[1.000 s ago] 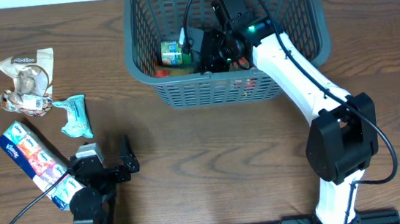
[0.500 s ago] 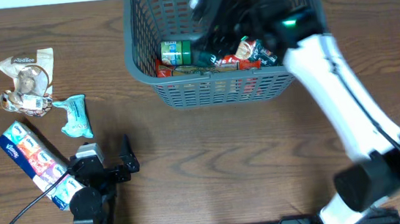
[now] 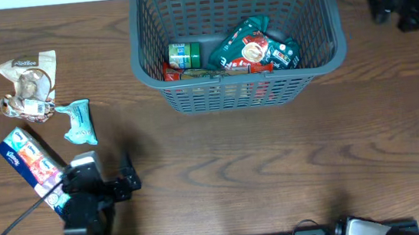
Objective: Pack container
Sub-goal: 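Release the spaghetti and raise the right gripper out of the basket, then move the left gripper to the mint-green wipes pack and grasp it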
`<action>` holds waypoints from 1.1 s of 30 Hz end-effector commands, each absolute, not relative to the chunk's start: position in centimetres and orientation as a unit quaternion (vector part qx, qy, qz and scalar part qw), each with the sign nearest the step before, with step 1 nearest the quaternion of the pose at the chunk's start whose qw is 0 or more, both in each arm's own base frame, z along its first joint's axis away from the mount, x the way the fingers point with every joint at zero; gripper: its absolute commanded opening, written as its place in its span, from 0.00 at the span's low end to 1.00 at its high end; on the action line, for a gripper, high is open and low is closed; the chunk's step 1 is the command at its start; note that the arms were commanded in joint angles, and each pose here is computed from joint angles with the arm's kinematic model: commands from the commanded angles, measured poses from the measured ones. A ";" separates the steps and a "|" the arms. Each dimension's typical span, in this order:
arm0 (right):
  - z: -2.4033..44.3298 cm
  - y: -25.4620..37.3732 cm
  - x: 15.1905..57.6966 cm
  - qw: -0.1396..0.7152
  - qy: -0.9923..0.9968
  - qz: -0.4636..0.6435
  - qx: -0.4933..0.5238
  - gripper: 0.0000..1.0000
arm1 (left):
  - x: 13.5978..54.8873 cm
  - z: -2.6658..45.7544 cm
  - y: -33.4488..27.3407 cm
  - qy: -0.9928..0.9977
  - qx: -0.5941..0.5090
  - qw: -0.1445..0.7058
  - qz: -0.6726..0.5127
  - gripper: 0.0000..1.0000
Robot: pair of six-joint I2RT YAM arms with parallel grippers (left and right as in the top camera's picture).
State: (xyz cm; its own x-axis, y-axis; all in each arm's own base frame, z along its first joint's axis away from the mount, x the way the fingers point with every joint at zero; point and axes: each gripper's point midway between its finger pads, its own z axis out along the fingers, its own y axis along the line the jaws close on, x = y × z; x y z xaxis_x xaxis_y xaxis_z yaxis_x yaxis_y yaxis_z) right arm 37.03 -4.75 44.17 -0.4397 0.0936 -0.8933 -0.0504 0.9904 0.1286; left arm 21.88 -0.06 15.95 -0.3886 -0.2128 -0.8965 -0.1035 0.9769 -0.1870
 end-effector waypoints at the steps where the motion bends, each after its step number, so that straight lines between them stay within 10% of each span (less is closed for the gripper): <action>1: 40.6 -7.9 36.6 0.471 0.873 0.080 0.095 0.99 | 21.1 21.8 0.8 0.820 -0.118 0.559 -0.039 0.99; 22: 26.0 -11.0 36.8 0.218 0.955 0.119 0.164 0.99 | 23.0 29.5 1.3 0.979 -0.090 0.174 0.056 0.98; 33: 22.3 -12.4 36.5 0.154 0.967 0.094 0.179 0.99 | 29.0 28.5 7.7 0.955 -0.204 0.200 0.076 0.98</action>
State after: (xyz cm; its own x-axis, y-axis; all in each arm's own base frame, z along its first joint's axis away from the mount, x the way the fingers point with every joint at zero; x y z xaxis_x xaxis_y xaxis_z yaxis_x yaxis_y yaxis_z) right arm 36.56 -11.73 23.27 -0.8778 0.3864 -0.2832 0.3156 0.9112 0.2650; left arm 28.70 4.87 27.75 -0.8770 -0.2979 -0.3769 -0.3414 0.9385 0.0525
